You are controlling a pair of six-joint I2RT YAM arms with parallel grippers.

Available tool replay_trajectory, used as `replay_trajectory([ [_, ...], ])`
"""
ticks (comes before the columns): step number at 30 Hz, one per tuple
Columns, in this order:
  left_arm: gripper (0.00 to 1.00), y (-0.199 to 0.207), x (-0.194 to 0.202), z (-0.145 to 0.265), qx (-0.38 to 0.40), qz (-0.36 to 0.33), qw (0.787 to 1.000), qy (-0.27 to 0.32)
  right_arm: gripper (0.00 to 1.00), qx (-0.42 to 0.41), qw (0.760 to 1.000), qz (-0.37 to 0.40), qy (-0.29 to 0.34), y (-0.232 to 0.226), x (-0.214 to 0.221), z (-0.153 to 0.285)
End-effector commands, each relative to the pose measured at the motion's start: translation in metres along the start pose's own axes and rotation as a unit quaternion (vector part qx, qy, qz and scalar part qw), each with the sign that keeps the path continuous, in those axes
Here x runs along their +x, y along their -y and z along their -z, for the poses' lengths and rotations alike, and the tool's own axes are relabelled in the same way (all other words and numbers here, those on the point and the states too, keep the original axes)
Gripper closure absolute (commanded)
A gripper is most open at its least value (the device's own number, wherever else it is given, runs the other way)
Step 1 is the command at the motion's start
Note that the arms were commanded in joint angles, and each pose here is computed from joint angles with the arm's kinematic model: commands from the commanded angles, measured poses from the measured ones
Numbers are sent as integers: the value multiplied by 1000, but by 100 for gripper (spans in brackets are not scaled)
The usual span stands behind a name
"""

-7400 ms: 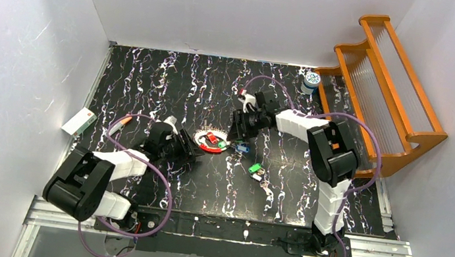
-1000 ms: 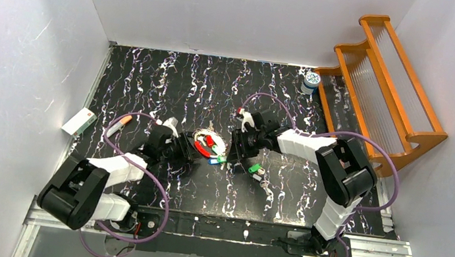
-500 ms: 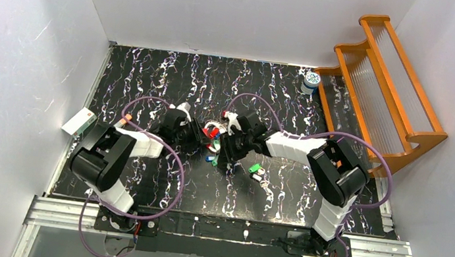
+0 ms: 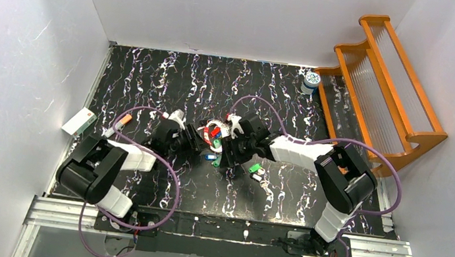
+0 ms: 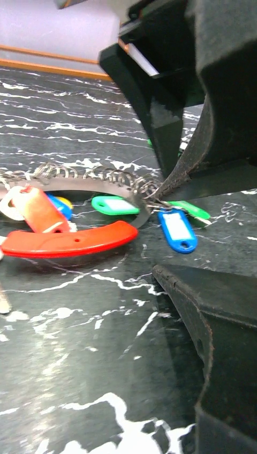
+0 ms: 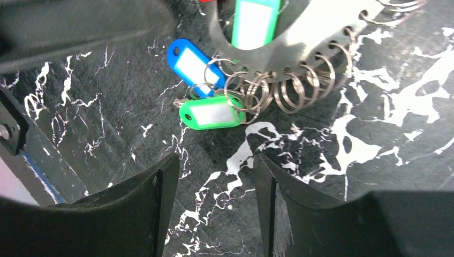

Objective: Put the keys on the keyring
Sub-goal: Adjust the keyring at the center of the board.

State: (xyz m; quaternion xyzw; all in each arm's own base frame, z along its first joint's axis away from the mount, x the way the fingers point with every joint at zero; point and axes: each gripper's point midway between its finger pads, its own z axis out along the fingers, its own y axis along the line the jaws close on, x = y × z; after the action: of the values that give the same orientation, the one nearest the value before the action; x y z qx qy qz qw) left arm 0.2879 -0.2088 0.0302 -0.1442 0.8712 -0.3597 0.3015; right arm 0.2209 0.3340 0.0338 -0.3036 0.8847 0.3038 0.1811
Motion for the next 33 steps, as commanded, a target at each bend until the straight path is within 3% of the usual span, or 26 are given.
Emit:
replay_trajectory([
  [1,54,-25,46,14,-41,24,997,-55,37,8,999,-48,-1,18,1,14],
  [8,57,-12,71,16,-18,7,997,-74,34,-48,992,-115,19,30,-3,21],
  [17,60,15,97,23,35,-47,994,-94,32,-69,989,-128,23,30,-7,15],
  [25,56,40,65,33,50,-67,996,-42,31,-19,996,-84,24,32,-9,26],
  [33,55,34,31,29,45,-12,998,-52,45,-7,1000,-25,5,0,-11,17],
])
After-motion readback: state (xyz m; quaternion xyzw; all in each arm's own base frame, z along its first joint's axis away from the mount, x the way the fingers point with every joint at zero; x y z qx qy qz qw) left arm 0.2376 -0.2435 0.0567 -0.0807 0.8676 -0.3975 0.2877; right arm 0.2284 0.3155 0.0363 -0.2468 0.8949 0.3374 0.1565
